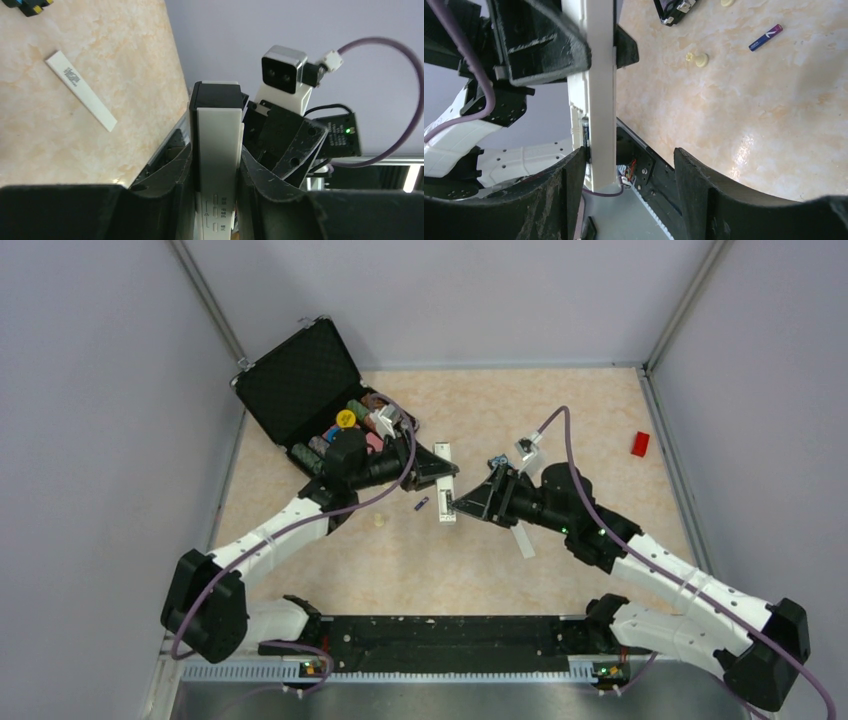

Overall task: Load the batteries into the remote control
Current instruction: Load the battery into the remote control, then pick up the battery from the center of the board.

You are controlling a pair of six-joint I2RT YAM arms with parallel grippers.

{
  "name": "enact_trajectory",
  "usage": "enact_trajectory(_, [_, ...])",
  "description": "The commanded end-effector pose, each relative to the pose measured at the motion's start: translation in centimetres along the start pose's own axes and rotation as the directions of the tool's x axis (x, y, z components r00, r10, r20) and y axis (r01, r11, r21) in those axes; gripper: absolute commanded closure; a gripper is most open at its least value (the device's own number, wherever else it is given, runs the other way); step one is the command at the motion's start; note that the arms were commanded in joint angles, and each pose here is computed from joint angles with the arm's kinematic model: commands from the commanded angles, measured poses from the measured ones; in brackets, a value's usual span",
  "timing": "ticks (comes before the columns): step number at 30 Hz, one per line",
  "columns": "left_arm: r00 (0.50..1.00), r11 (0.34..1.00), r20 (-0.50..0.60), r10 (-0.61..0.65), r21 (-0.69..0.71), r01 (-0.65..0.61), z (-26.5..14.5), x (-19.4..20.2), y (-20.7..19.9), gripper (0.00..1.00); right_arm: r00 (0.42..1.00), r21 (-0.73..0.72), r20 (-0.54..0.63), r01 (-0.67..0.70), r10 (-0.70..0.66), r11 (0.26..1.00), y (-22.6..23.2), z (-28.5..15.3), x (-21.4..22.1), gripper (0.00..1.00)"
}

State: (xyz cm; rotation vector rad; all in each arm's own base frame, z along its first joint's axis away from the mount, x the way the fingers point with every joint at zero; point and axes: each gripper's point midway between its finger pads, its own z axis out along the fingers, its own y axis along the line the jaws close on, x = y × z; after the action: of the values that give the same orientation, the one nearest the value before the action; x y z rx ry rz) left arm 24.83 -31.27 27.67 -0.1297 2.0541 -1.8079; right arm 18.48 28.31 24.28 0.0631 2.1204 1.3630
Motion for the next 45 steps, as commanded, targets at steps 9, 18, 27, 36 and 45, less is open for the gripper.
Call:
enact_trajectory(9, [0.905,0.907,0.168,0.390,-0.238,-0.347,-4.2,-2.5,0.8,1.00,0.999,-0.005,0.039,-0.018,0.018,1.000,2.2,0.0,-2.1,0.22])
enact_trajectory(18, [0.802,0.742,0.296,0.519,-0.622,-0.251,-11.0,-6.1,4.2,1.00,0.996,0.394,-0.029,-0.065,0.083,0.917,-5.9,5.9,-1.2,0.51])
enact_trajectory(27, [0.709,0.670,0.392,0.587,-0.726,-0.154,-17.1,-6.3,4.2,1.00,0.999,0.669,-0.043,0.015,0.018,0.743,-10.8,12.5,0.7,0.57])
enact_trajectory(36, [0.692,0.663,0.406,0.597,-0.735,-0.141,-18.5,-5.7,4.8,1.00,1.000,0.776,-0.012,0.016,-0.011,0.631,-12.9,16.5,1.9,0.58])
enact_trajectory(45, [0.696,0.665,0.405,0.593,-0.734,-0.140,-18.8,-5.1,5.4,1.00,1.000,0.858,0.002,-0.014,0.024,0.513,-16.0,17.9,3.1,0.58])
